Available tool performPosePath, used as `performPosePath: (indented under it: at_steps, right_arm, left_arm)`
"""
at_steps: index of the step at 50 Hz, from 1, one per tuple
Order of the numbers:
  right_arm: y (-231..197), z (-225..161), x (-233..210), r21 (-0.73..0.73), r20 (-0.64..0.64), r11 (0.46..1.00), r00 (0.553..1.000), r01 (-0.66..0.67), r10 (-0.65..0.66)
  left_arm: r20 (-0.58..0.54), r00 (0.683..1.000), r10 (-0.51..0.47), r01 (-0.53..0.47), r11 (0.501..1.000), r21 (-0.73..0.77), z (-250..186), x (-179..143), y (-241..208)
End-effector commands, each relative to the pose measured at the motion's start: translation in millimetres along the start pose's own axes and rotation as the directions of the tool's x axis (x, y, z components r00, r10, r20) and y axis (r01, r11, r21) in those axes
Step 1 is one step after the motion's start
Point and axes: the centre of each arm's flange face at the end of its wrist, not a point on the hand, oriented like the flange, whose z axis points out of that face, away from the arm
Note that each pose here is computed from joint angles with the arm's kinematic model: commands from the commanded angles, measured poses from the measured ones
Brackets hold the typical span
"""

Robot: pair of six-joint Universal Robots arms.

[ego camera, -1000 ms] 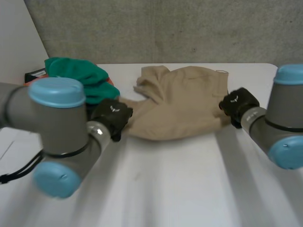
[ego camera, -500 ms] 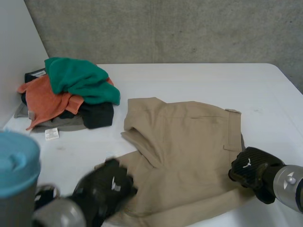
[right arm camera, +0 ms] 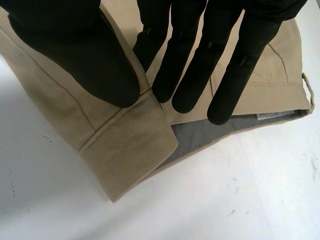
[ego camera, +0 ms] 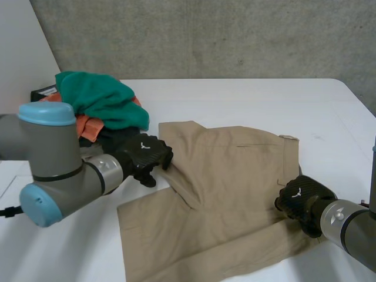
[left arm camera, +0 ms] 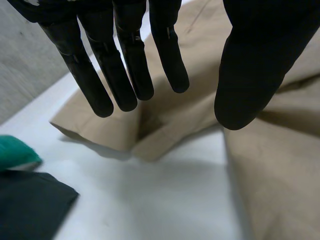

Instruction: Fold the laundry.

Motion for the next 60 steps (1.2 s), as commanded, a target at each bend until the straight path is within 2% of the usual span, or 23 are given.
performPosePath:
  at_steps: [1,11,20,25,31,38,42,47,54,57,60]
  right_arm:
    - [2.5,0.6,-3.3,-0.002,0.003,1.0,1.0,-0.006,0.006]
    - [8.9,1.3,-12.3,-0.012,0.019,0.999,0.999,-0.036,0.037]
    - [11.7,3.9,-11.9,-0.005,0.001,0.999,0.999,-0.041,0.041]
    - [9.0,5.5,-7.2,0.011,-0.023,0.999,0.999,-0.045,0.045]
    - [5.1,5.2,-7.1,0.025,-0.026,0.998,0.998,-0.056,0.057]
    - [4.2,4.9,-7.4,0.034,-0.023,0.995,0.996,-0.091,0.092]
    - [2.8,4.8,-6.0,0.038,-0.028,0.995,0.995,-0.097,0.098]
    - [0.4,5.4,-3.3,0.051,-0.037,0.992,0.992,-0.119,0.121]
    - [-2.7,7.4,-0.7,0.074,-0.055,0.987,0.987,-0.144,0.148]
    - [-3.3,9.2,1.8,0.088,-0.073,0.984,0.984,-0.157,0.164]
    - [-5.4,12.2,7.6,0.117,-0.103,0.976,0.975,-0.186,0.198]
  left_arm:
    - [0.006,1.0,0.015,-0.015,1.0,0.004,18.4,-2.3,7.9]
    - [0.056,0.997,0.054,-0.057,0.997,0.058,43.8,-7.4,11.6]
    - [0.141,0.988,0.067,-0.066,0.998,-0.011,56.5,-6.8,27.4]
    - [0.203,0.976,0.081,-0.077,0.997,-0.029,46.0,-6.0,13.9]
    - [0.272,0.957,0.096,-0.087,0.995,-0.047,13.3,-7.7,-8.1]
    - [0.333,0.919,0.21,-0.165,0.973,-0.159,-18.5,0.6,-9.6]
    - [0.324,0.897,0.301,-0.217,0.938,-0.269,-25.2,3.6,3.4]
    - [0.296,0.887,0.354,-0.278,0.922,-0.269,-22.7,16.8,-2.2]
    - [0.333,0.888,0.319,-0.267,0.944,-0.193,-35.2,20.8,-27.4]
    - [0.365,0.905,0.218,-0.188,0.975,-0.116,-57.9,24.3,-45.2]
    - [0.337,0.933,0.123,-0.091,0.99,-0.108,-82.0,37.9,-45.1]
